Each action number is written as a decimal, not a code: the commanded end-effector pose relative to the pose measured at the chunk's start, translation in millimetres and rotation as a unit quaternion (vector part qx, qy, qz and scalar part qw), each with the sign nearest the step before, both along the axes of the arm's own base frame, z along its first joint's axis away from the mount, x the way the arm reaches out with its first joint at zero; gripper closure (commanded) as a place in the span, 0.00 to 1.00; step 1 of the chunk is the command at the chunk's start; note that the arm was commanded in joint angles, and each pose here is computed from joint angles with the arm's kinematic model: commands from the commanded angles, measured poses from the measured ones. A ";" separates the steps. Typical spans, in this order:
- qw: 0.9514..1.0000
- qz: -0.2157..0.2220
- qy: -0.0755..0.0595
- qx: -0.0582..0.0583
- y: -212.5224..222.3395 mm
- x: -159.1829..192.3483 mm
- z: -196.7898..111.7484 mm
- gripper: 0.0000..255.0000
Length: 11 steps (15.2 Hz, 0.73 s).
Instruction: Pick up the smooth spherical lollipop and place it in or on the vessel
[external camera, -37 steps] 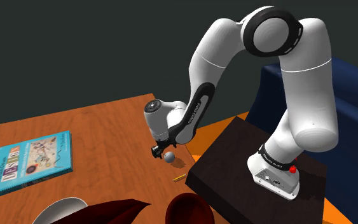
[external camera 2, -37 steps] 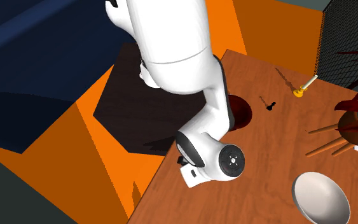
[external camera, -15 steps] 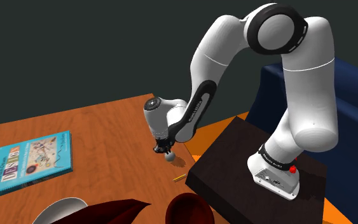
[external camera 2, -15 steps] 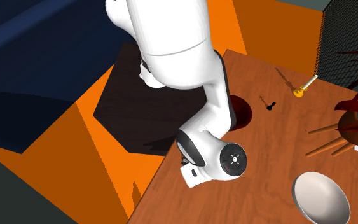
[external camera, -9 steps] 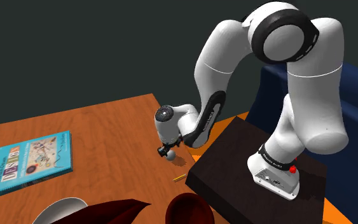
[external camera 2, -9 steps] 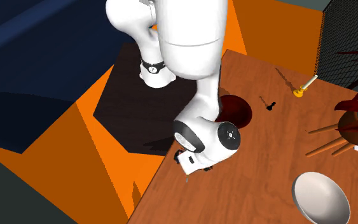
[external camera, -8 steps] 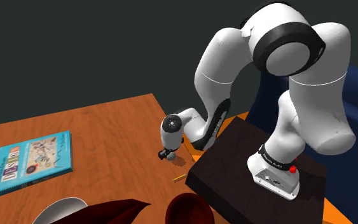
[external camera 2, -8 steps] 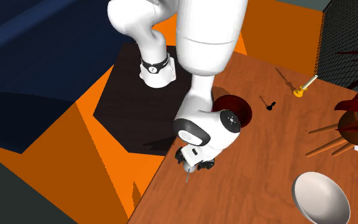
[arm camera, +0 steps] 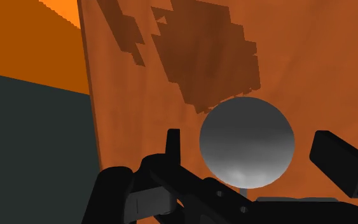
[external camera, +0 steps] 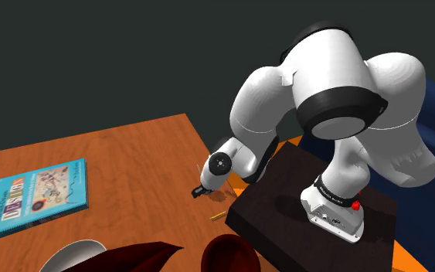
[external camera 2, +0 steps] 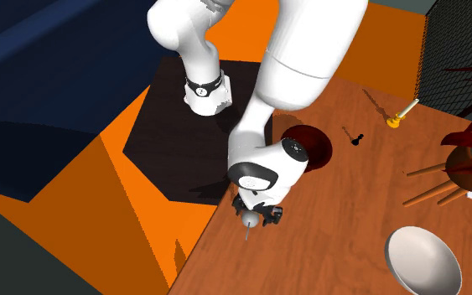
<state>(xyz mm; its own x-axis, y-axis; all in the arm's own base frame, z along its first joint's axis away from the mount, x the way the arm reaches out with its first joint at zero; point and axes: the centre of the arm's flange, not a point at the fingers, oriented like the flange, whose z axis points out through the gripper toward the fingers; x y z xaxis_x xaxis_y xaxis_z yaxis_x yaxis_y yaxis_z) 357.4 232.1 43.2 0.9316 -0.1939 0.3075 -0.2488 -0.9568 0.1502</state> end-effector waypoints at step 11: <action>1.000 0.000 0.000 0.001 0.3 0.8 -2.9 1.00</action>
